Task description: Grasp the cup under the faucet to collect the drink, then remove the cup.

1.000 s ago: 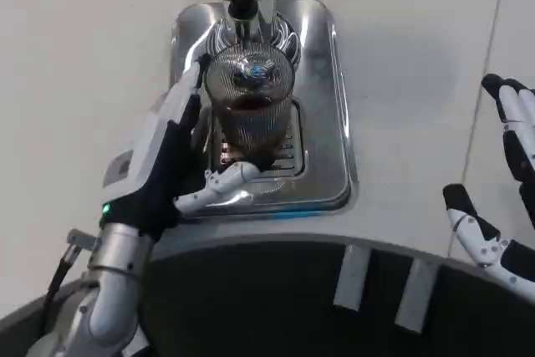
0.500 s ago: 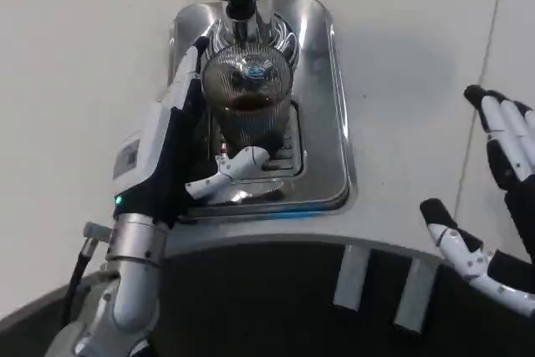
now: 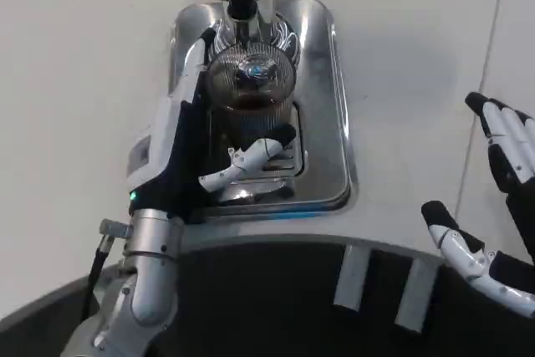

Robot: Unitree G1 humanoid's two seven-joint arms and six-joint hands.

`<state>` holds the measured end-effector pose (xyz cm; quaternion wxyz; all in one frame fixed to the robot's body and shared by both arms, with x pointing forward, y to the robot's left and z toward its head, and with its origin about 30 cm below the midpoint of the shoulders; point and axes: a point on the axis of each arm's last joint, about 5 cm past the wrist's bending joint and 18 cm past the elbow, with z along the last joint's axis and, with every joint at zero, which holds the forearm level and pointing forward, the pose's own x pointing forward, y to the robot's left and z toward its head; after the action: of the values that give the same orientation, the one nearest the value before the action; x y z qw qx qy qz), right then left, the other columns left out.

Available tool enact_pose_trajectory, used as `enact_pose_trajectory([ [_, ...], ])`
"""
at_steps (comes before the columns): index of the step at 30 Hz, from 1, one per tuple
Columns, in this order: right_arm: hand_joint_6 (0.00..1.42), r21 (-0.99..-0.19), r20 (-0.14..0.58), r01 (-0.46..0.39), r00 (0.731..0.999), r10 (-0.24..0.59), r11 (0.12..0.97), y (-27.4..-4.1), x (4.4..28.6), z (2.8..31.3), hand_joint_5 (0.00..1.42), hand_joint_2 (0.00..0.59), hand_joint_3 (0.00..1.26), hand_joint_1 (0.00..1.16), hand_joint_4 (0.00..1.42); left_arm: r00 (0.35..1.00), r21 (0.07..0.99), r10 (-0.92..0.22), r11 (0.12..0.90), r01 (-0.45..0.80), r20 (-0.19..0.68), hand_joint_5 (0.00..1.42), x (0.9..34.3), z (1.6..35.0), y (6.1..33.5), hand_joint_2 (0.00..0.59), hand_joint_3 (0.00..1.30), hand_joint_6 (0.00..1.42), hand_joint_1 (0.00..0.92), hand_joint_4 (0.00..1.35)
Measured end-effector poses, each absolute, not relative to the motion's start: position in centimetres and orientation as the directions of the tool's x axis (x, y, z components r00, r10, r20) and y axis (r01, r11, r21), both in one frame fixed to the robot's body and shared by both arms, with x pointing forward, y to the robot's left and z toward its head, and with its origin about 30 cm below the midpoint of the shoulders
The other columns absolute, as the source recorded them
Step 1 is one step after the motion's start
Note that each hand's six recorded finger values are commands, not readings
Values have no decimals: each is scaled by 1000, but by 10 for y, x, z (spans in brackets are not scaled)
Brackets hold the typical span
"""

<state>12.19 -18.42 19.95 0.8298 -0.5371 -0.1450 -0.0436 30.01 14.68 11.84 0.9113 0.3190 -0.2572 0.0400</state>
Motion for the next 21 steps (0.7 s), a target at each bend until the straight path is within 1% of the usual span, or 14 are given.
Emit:
enact_pose_trajectory([
  [2,0,-878,282,225,956,77,423,-184,122,200,0,439,0,334,0,862,562,-87,790,-246,499,302,301,118,146,52,14,387,399,14],
  [5,0,-876,276,221,959,70,429,-184,122,201,0,439,0,333,0,852,556,-77,787,-267,517,500,304,121,144,64,138,696,464,160],
  [6,0,-876,272,218,960,68,431,-185,121,201,0,439,0,333,0,853,559,-74,784,-271,517,554,305,122,143,65,172,764,476,203],
  [7,0,-875,272,218,960,66,433,-185,121,202,0,439,0,333,0,851,557,-72,784,-274,520,625,305,122,142,68,222,848,507,271],
  [9,0,-874,272,220,961,61,434,-187,119,203,0,437,0,331,0,850,559,-72,782,-276,521,758,307,123,138,73,344,987,522,423],
  [11,0,-871,273,223,961,54,438,-188,118,204,0,435,0,330,0,848,560,-74,780,-279,525,920,306,120,131,80,496,1182,540,603],
  [12,0,-869,273,226,961,48,440,-189,117,205,0,434,0,329,0,844,555,-73,782,-282,532,1025,307,120,127,85,628,1297,577,732],
  [13,0,-869,272,229,961,38,438,-190,116,206,0,433,0,328,0,841,549,-75,787,-280,536,1092,307,120,121,87,693,1383,592,828],
  [15,0,-871,265,226,964,28,436,-192,115,206,0,432,0,327,0,835,541,-75,793,-281,544,1247,307,119,114,96,885,1423,646,1022],
  [16,0,-873,260,223,965,26,434,-192,115,206,0,432,0,326,0,831,532,-68,797,-288,552,1301,308,120,113,95,961,1424,665,1093],
  [17,0,-873,257,222,966,21,434,-193,114,206,0,433,0,324,0,832,527,-63,800,-288,551,1334,307,119,111,88,1010,1424,676,1148],
  [19,0,-873,245,215,970,11,438,-193,114,206,0,434,0,320,0,831,511,-53,809,-290,554,1359,306,118,108,82,1058,1424,695,1196],
  [21,0,-872,238,211,971,5,442,-193,114,207,0,436,0,317,0,829,500,-44,815,-293,558,1369,306,117,106,82,1095,1424,697,1212],
])
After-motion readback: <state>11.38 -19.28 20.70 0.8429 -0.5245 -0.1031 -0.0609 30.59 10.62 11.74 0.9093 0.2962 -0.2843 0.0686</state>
